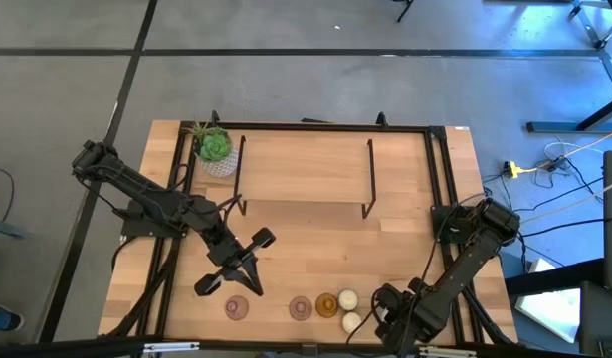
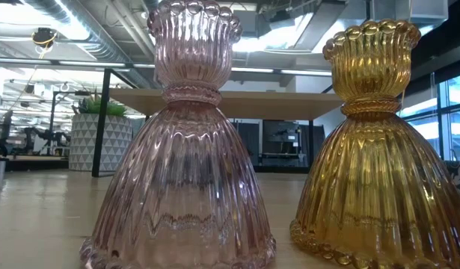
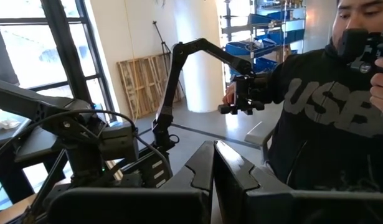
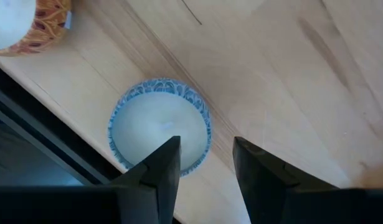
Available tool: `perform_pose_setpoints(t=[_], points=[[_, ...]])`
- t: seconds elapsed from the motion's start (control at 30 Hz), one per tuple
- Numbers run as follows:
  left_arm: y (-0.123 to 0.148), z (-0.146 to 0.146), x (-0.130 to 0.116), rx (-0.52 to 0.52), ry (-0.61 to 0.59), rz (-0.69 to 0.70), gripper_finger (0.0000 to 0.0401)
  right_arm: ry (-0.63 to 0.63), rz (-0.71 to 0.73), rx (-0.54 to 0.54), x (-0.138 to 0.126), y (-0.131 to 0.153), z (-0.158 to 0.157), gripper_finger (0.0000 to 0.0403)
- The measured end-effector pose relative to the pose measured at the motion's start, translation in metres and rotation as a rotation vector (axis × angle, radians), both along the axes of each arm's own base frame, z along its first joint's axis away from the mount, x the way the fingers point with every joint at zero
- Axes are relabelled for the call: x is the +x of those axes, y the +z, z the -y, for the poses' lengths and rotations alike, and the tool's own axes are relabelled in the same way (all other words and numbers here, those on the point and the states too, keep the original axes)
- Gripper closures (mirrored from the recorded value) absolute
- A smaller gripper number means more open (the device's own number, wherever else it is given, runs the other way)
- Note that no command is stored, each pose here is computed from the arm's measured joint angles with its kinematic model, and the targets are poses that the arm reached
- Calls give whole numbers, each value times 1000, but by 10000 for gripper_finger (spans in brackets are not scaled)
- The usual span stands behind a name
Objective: Pick & Place candle stick holders
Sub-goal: Put the light blue scented candle on the shelf
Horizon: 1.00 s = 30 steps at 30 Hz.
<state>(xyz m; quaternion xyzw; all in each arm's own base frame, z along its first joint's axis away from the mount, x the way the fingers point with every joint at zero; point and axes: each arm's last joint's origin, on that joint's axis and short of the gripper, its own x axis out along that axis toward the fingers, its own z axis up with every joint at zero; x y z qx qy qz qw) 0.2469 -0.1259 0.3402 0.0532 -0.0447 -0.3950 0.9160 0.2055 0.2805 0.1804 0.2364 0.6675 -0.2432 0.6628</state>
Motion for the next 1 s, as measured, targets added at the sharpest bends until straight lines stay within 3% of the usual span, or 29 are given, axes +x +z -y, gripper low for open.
perform_pose_setpoints(t=[0.73,1.0], points=[[0,0,0,0,0,1,397,16,17,3,1,0,-1,253],[0,0,0,-1,0,0,397,76,123,159,11,1,-16,253]])
